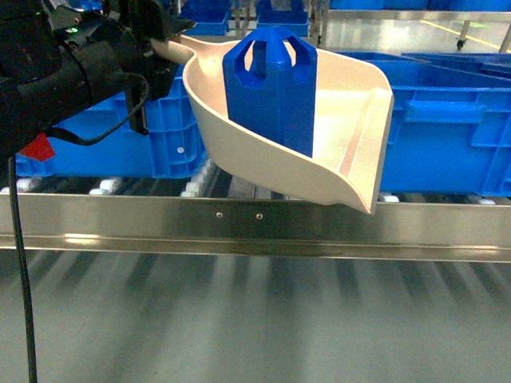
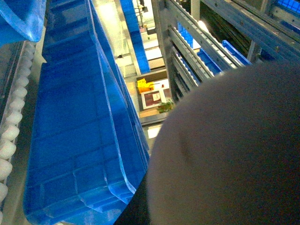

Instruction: Place part in tray to right shelf

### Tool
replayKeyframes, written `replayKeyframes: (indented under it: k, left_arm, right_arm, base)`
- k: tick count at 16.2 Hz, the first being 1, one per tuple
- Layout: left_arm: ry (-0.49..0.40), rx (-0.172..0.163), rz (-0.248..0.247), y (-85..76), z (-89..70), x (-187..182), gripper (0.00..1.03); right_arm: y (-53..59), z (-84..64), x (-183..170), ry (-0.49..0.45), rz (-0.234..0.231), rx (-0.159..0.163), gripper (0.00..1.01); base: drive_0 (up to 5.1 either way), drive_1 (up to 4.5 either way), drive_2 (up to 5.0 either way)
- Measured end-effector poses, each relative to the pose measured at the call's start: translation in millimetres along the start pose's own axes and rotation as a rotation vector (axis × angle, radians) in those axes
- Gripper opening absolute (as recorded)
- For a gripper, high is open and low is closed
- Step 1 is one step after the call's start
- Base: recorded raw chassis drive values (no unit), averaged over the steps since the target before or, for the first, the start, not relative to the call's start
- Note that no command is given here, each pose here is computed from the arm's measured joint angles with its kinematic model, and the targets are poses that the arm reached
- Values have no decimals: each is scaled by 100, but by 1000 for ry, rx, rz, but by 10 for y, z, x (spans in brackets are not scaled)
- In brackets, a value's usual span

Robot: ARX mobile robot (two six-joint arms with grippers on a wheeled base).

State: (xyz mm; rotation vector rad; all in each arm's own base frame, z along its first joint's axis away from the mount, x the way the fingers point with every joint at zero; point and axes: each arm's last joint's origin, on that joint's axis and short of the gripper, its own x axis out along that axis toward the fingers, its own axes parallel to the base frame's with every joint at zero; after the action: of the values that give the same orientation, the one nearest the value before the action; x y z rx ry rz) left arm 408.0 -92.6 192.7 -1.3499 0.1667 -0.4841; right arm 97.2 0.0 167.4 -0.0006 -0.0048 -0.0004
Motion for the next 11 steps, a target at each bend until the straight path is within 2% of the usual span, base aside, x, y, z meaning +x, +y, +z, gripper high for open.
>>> replayKeyframes:
  k: [1, 2, 3, 5, 7, 10, 11]
  left_arm:
    - [-35, -3, 58, 6, -18, 10, 12]
    - [-182, 30, 179, 13, -44, 4, 12]
    - [-280, 61, 194, -1, -33, 2, 12]
    - [-315, 76, 139, -104, 33, -9, 12]
    - [-352, 73, 92, -232, 136, -30, 12]
    - [-481, 66, 41, -543, 441, 6, 12]
    - [-564, 69, 56, -650, 628, 7, 12]
  right_arm:
    - [0, 0, 0, 0, 0, 0, 98]
    - [0, 0, 0, 0, 0, 0, 98]
    - [0, 0, 0, 0, 0, 0, 98]
    - [0, 0, 0, 0, 0, 0, 98]
    - [0, 0, 0, 0, 0, 0, 98]
    - [0, 0, 0, 0, 0, 0, 98]
    - [0, 0, 0, 0, 0, 0, 98]
  base:
    - [0, 0, 0]
    - [0, 0, 0]
    - [0, 0, 0]
    - [0, 0, 0]
    - [0, 0, 0]
    - [0, 0, 0]
    - [0, 0, 0]
